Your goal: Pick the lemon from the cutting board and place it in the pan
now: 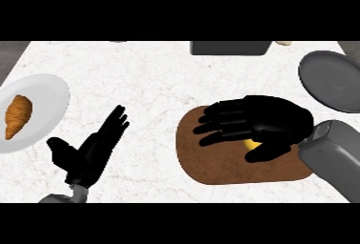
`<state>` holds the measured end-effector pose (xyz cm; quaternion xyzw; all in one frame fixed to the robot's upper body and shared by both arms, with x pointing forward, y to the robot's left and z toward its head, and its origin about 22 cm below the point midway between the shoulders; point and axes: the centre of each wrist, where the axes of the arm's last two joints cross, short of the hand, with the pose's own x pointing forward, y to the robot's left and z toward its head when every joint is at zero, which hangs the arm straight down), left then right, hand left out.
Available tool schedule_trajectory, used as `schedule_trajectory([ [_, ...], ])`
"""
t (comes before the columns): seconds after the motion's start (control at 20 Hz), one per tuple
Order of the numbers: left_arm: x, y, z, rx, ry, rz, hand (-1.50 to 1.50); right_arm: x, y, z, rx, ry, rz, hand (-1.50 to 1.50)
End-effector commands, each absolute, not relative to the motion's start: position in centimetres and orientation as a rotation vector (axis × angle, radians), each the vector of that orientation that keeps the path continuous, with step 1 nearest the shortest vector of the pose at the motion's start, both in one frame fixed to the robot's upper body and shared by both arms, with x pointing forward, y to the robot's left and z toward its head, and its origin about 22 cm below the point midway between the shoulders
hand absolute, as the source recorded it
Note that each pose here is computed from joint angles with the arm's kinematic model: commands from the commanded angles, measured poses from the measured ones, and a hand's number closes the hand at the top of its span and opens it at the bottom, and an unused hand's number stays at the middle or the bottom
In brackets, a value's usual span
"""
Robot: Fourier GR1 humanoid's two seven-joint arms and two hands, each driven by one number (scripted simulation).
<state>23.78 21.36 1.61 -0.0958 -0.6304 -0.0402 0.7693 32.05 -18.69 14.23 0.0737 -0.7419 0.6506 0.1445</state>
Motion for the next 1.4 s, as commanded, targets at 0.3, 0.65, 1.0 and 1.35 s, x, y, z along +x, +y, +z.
schedule_trajectory([
  [0.3,23.9,22.2,0.7,-0.193,-1.345,-0.059,0.00,27.6,-17.9,15.7,-0.598,-1.602,2.626,-1.50],
  [0.65,24.1,21.4,0.6,-0.198,-1.343,-0.058,0.00,21.8,-16.1,13.6,-0.880,-1.139,2.804,-1.50],
  [1.0,24.9,22.2,0.4,-0.201,-1.362,-0.094,0.00,17.1,-14.0,9.2,-0.958,-1.003,2.739,-1.50],
  [1.35,24.8,21.0,0.0,-0.228,-1.366,-0.088,0.00,18.2,-15.4,5.8,-1.079,-1.015,2.714,-1.50],
])
